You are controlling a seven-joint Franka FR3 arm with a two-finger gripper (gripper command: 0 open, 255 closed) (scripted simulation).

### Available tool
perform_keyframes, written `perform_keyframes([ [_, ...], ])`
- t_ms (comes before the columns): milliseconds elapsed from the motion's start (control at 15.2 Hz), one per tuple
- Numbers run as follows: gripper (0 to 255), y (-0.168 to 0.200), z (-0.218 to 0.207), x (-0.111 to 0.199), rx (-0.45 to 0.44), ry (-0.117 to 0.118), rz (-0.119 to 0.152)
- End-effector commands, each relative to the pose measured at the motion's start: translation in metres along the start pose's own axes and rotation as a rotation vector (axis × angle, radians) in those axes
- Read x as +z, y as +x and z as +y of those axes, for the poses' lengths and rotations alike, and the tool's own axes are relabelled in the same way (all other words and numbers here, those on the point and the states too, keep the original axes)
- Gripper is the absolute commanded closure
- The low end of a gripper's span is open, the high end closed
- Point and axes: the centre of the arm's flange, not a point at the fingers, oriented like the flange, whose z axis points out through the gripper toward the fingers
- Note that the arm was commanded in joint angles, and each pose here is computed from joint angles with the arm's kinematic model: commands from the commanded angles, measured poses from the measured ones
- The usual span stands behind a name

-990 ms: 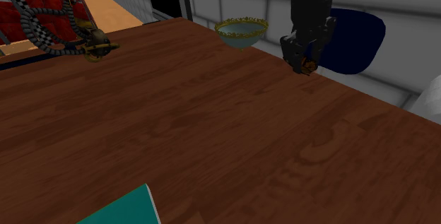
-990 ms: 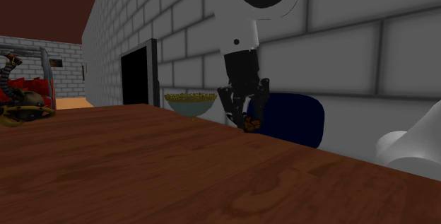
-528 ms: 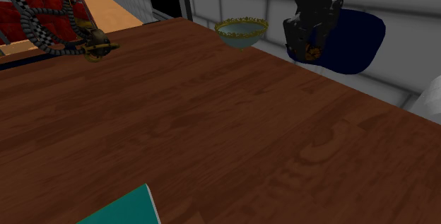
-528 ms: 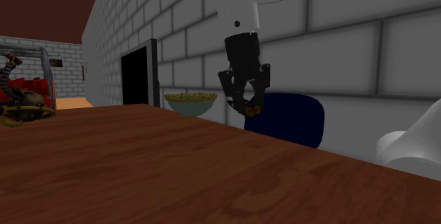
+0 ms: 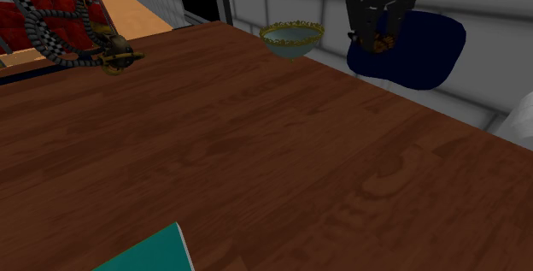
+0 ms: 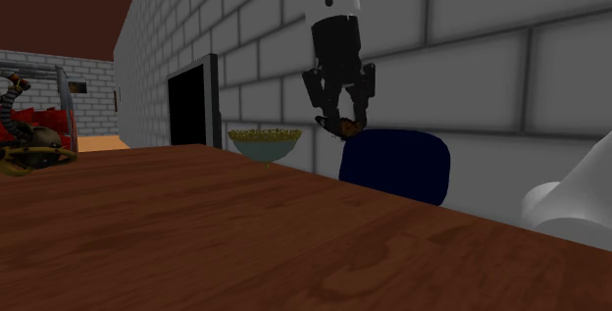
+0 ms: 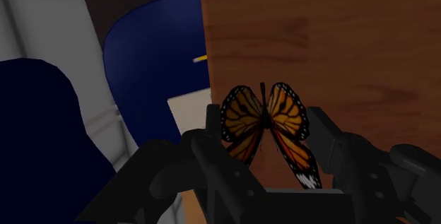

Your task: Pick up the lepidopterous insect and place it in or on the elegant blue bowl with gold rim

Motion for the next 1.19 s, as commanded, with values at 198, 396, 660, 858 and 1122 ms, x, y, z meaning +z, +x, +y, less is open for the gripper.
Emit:
perform_keyframes([
  [198, 255, -0.001, 0.004, -0.025, 0.0, 0.0, 0.0],
  [396, 255, -0.002, 0.007, -0.041, 0.0, 0.0, 0.0],
  [660, 255, -0.003, 0.01, -0.062, 0.0, 0.0, 0.0],
  [858, 255, -0.004, 0.013, -0.077, 0.0, 0.0, 0.0],
  [1122, 255, 0.035, 0.007, -0.084, 0.0, 0.0, 0.0],
])
